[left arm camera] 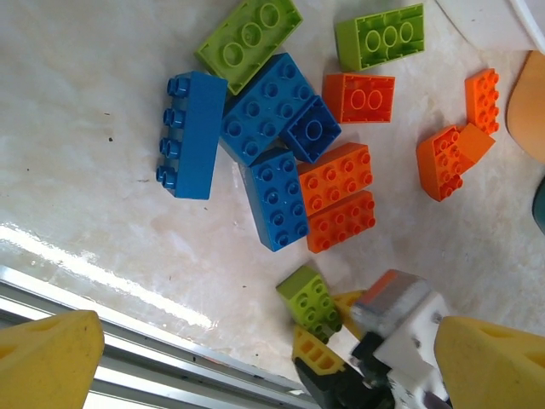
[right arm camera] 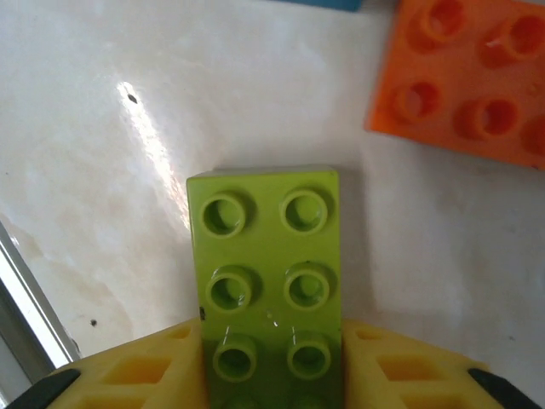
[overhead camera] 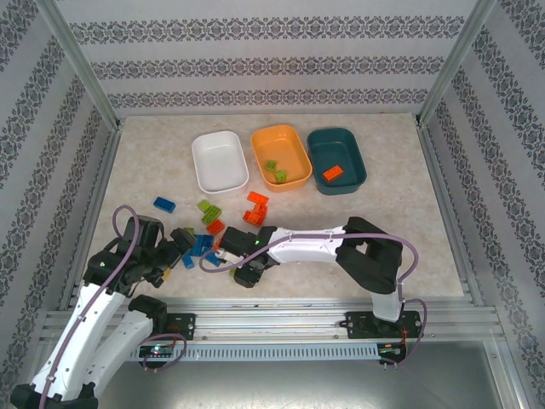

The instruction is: Sort the legos into containers by color

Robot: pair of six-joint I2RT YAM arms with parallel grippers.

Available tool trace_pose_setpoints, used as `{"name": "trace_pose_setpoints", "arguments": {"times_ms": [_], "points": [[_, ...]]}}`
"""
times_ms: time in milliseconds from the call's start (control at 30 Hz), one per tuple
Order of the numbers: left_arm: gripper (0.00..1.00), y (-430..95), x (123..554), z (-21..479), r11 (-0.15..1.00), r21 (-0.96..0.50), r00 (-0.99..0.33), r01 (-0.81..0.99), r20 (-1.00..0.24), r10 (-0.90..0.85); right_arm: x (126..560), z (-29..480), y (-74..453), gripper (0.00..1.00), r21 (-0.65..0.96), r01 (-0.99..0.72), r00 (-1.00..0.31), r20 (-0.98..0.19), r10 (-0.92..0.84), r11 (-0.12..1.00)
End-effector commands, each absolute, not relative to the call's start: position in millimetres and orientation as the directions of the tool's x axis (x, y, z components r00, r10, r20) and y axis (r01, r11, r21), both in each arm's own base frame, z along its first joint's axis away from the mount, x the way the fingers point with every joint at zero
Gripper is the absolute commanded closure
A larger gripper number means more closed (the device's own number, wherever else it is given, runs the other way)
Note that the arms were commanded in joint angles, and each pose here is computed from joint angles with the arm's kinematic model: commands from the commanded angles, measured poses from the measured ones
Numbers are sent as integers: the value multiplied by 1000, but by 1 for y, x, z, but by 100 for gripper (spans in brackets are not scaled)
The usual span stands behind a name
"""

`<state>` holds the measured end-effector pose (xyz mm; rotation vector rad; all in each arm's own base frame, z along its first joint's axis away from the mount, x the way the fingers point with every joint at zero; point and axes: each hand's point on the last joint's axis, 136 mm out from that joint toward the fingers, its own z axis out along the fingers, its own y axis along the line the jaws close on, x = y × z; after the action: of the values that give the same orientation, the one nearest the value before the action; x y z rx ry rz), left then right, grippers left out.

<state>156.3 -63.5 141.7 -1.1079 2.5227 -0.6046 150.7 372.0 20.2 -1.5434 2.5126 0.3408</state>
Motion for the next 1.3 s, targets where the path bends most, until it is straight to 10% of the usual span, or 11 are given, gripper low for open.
{"name": "trace_pose_setpoints", "arguments": {"times_ms": [0,433,767,1267], "points": [[0,-62,171,151,608,-506,-633,-612,-146,-760,158,37,371,62,140,-854,-518,-317,-794,501],[0,-85,217,150,648,-543,-704,-534,-140,-696,183,94,313,62,386,-606,-794,-348,-499,695],[0,-108,218,135,716,-536,-826,-447,-60,-560,288,164,292,64,660,-253,-952,-300,-60,707],[0,-107,194,137,802,-482,-904,-353,-45,-425,458,144,268,63,638,44,-941,-232,247,768]]}}
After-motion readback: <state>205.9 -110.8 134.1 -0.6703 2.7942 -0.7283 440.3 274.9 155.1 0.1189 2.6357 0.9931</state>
